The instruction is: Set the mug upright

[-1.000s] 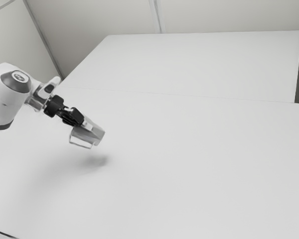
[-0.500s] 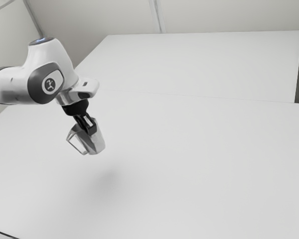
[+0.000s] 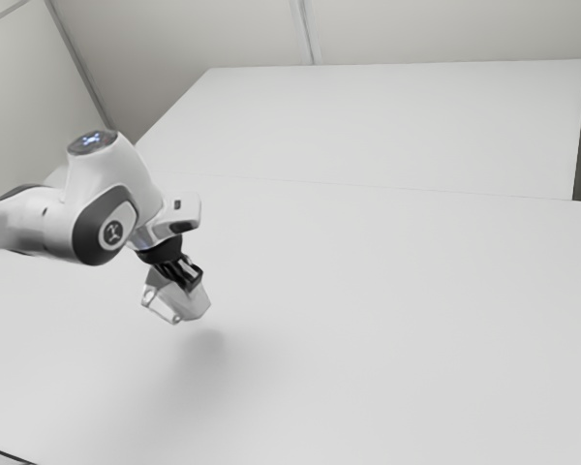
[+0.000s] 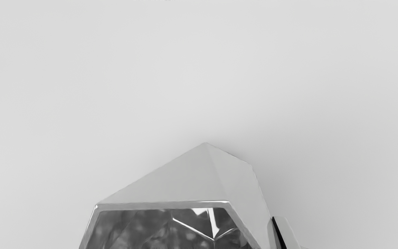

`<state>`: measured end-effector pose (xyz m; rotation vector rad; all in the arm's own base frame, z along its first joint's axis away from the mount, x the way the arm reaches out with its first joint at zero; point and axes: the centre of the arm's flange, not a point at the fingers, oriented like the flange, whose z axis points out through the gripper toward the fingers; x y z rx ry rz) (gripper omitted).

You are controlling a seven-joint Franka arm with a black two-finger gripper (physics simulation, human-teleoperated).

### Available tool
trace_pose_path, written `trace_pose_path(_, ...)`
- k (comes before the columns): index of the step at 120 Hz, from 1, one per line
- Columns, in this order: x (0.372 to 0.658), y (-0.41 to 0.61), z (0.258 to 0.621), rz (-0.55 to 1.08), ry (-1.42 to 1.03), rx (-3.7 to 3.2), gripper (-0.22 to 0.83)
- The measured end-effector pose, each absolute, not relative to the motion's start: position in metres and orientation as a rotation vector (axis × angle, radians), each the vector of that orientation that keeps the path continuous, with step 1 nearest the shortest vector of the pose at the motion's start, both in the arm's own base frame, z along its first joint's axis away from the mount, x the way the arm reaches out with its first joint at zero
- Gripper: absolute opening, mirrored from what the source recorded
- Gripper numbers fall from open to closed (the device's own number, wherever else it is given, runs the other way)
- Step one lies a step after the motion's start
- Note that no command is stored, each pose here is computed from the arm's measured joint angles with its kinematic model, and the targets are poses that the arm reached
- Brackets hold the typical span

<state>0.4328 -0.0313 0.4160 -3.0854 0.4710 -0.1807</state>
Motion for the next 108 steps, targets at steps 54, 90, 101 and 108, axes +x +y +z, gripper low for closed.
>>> trace_pose_path(54, 0.45, -0.026, 0.374, -0.117, 0.295, -3.132, -0.16)
trace_pose_path(90, 0.458, -0.024, 0.35, -0.068, 0.229, -3.15, -0.16)
trace_pose_path(101, 0.459, -0.024, 0.347, -0.068, 0.217, -3.156, -0.11)
trace_pose_path(108, 0.459, -0.024, 0.347, -0.072, 0.213, -3.159, -0.03)
